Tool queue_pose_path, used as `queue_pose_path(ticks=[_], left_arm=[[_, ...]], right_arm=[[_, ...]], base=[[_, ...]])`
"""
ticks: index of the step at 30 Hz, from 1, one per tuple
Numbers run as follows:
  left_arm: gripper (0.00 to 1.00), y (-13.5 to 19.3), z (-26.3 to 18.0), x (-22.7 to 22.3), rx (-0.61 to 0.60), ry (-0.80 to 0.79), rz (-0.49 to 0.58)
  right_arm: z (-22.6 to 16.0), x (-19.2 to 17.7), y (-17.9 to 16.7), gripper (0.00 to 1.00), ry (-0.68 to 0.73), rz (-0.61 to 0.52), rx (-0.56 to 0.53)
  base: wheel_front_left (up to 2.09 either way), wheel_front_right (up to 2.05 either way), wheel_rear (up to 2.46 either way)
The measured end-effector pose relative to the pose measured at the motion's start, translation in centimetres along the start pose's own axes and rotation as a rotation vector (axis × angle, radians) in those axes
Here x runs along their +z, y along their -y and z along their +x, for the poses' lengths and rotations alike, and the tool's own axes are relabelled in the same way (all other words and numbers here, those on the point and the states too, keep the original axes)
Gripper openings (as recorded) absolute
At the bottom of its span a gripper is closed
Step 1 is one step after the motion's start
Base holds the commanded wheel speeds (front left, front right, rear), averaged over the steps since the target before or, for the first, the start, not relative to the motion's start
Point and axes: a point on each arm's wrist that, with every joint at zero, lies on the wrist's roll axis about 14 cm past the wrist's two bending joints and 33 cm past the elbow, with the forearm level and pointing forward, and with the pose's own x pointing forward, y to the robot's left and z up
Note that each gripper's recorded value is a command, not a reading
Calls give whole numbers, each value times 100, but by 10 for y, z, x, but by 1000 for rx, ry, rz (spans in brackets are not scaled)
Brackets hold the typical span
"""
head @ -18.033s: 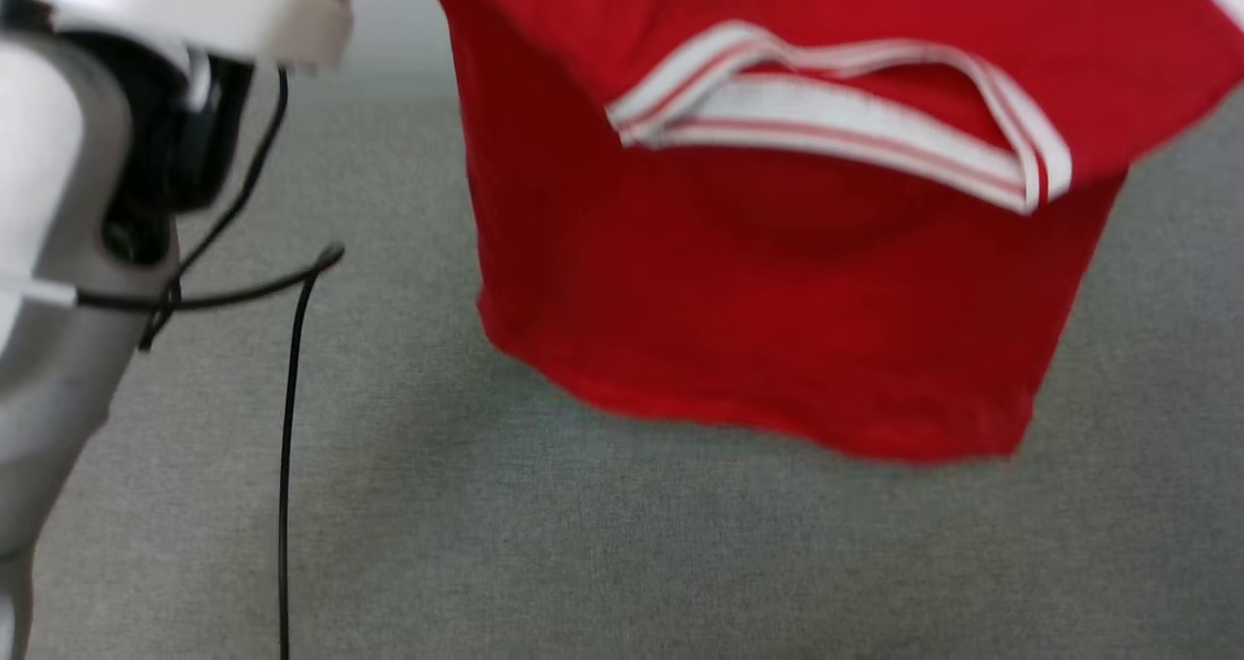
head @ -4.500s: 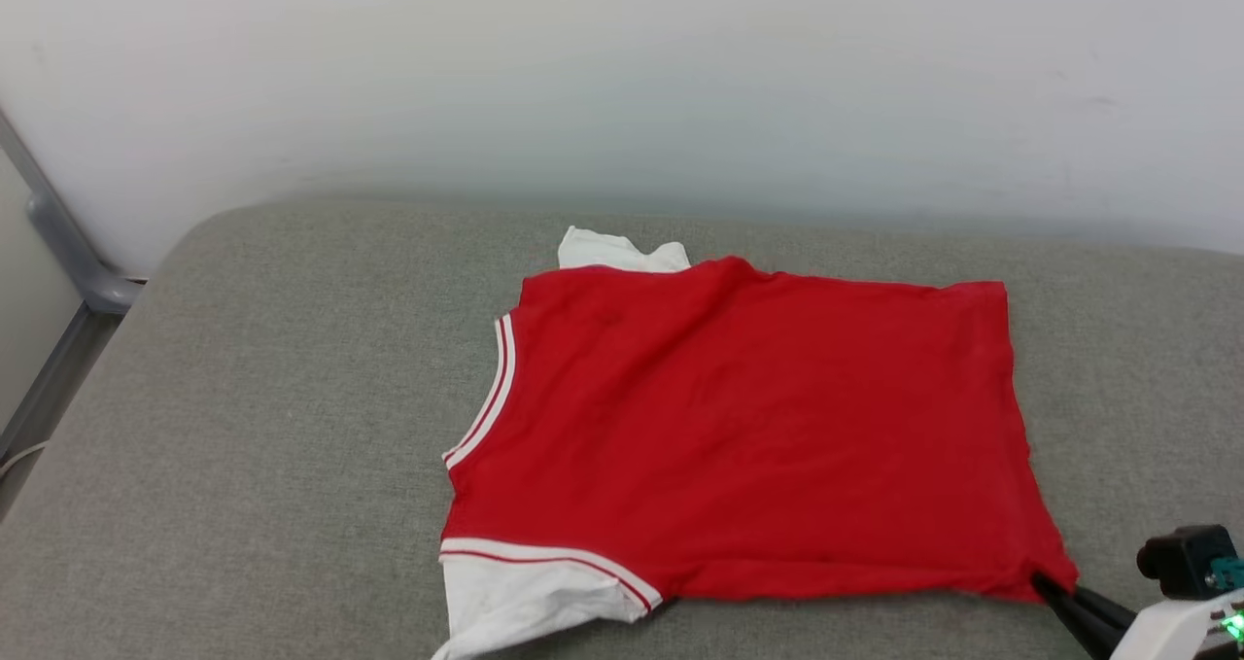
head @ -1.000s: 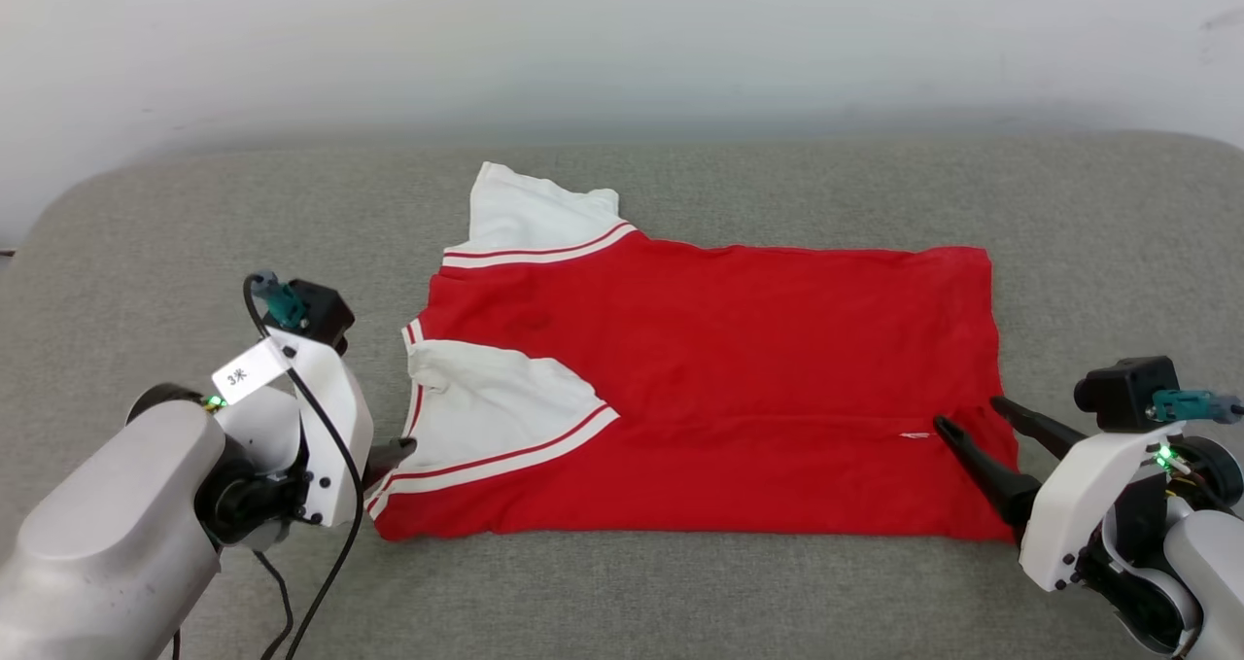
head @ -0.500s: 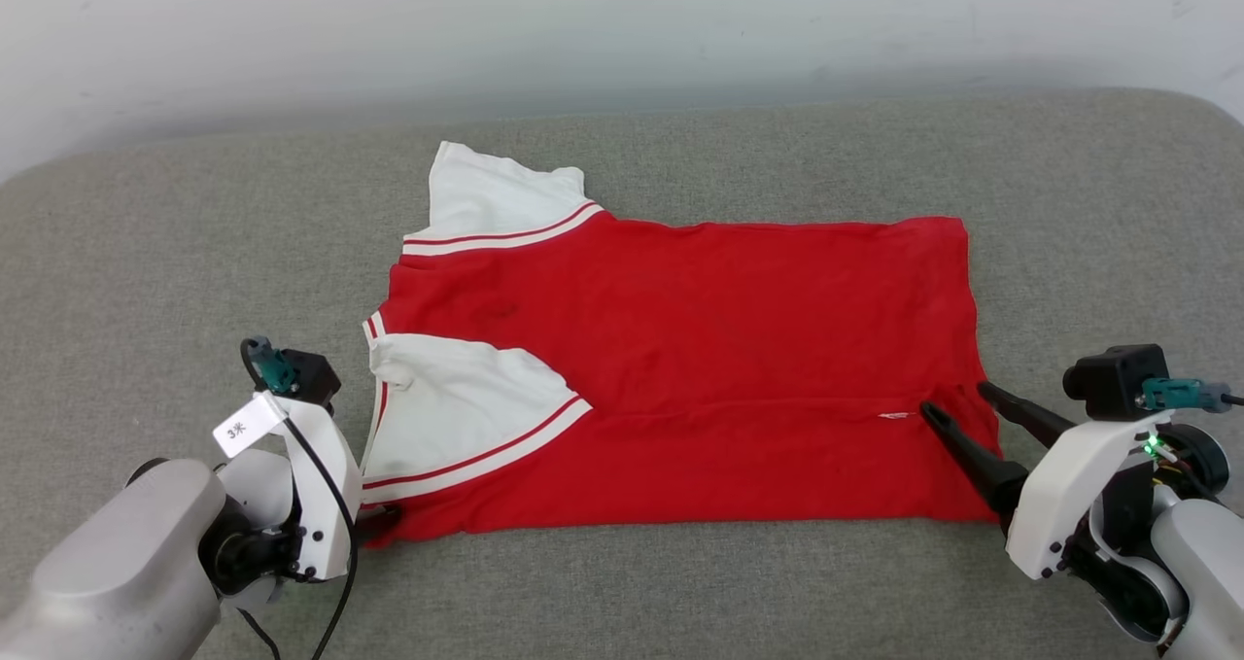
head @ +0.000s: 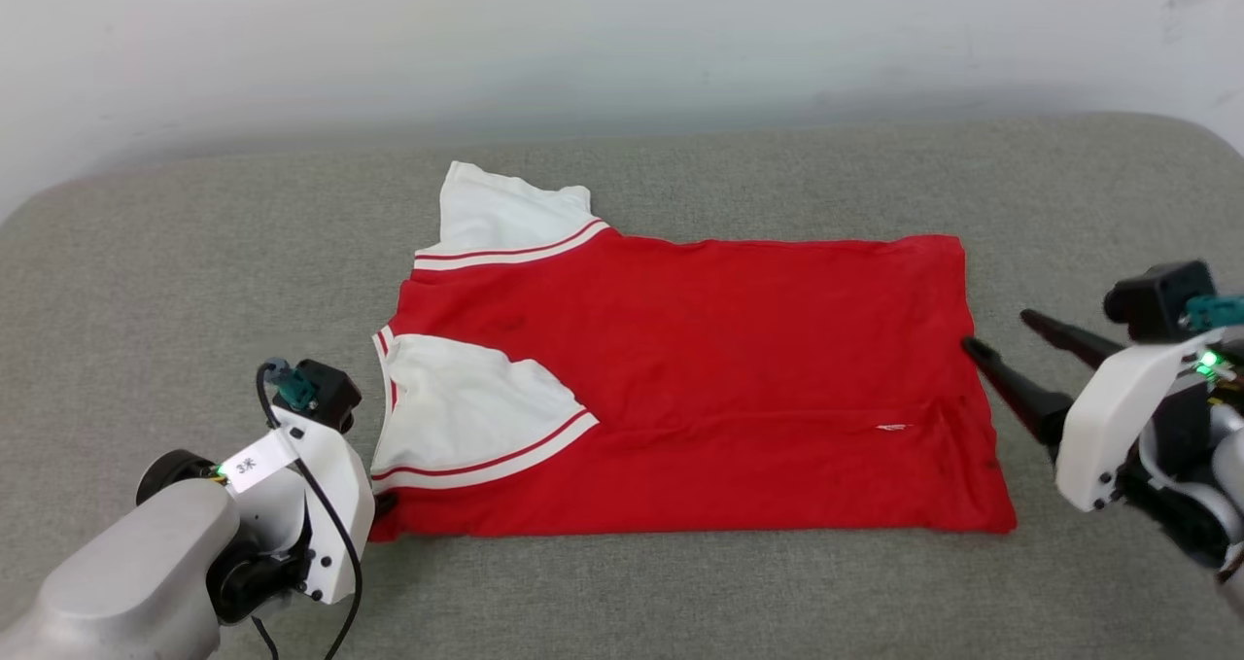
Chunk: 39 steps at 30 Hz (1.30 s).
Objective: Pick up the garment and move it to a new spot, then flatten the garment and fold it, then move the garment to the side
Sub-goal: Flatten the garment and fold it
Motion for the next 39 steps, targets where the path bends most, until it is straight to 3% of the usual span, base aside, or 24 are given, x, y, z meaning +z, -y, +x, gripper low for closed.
queue_pose_path(ticks=[6, 12, 18, 27, 34, 35, 36, 39], left_arm=[[0, 0, -15, 16, 3, 106, 40], [0, 7, -20, 24, -5, 150, 74], [0, 11, -21, 30, -11, 173, 87], [0, 9, -18, 29, -7, 176, 85], [0, 4, -16, 27, 4, 176, 69], [0, 3, -16, 26, 8, 177, 67], [0, 2, -17, 27, 9, 181, 66], [0, 2, -19, 29, 16, 194, 61]], right_arm=[[-7, 2, 10, 100, -154, -55, 3], [-16, -30, 14, 100, -405, -65, 12], [-16, -70, 11, 100, -565, -18, 15], [-1, -118, -3, 100, -638, 131, 7], [5, -140, -8, 100, -650, 172, -7], [6, -140, -9, 33, -644, 172, -7], [6, -139, -9, 0, -633, 170, -6], [9, -130, -12, 0, -582, 163, 0]], base=[[0, 0, 0], [0, 0, 0], [0, 0, 0], [0, 0, 0], [0, 0, 0], [0, 0, 0], [0, 0, 0], [0, 0, 0]])
